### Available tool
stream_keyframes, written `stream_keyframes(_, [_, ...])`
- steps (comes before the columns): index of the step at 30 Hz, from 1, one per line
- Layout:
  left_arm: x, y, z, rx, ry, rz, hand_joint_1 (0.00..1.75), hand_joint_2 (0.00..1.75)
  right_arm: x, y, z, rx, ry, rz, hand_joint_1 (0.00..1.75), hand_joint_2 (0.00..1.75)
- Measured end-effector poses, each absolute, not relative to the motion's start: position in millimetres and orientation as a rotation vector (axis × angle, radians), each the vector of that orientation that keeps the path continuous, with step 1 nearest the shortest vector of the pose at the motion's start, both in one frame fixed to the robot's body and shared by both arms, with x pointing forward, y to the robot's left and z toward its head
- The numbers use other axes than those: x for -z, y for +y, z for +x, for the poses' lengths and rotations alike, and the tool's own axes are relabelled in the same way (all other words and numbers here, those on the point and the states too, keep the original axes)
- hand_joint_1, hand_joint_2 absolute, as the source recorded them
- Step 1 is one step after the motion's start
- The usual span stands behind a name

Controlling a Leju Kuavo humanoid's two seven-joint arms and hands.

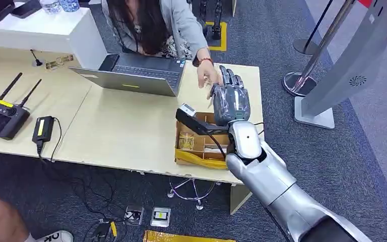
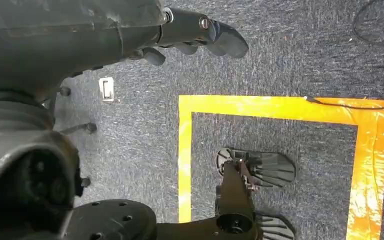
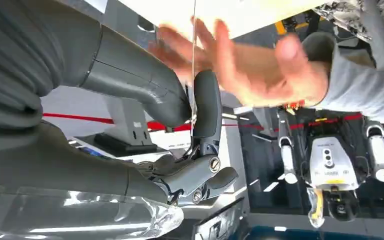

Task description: Pass the card to the sensor for recognition and then transmit it.

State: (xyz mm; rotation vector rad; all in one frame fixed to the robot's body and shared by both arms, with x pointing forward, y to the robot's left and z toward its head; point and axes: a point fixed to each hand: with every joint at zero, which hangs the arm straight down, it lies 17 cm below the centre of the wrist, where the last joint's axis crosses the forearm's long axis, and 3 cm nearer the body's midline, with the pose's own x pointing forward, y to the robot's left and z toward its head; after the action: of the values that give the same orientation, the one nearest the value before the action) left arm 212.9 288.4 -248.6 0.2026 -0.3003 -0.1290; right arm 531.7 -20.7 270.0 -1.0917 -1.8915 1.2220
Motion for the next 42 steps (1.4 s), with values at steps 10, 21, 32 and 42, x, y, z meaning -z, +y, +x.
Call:
stream_keyframes(10, [248, 288, 213, 0.131, -0.302, 0.203, 0.0, 0.0, -265, -24, 535, -1.224, -1.873, -1.11, 1.75, 1.75])
stream_keyframes(21, [248, 289, 213, 0.125, -0.301, 0.204, 0.0, 0.0, -268, -19, 534, -1.261, -1.89, -1.19, 0.0, 0.0])
stream_keyframes(32, [249, 288, 212, 0.122, -0.299, 0.2, 0.0, 0.0, -264, -33, 541, -1.193, -1.892, -1.134, 0.0, 0.0])
stream_keyframes(42, [253, 294, 201, 0.109, -0.286, 0.207, 0.0, 0.0, -230, -185, 594, -1.014, -1.584, -1.101, 0.0, 0.0])
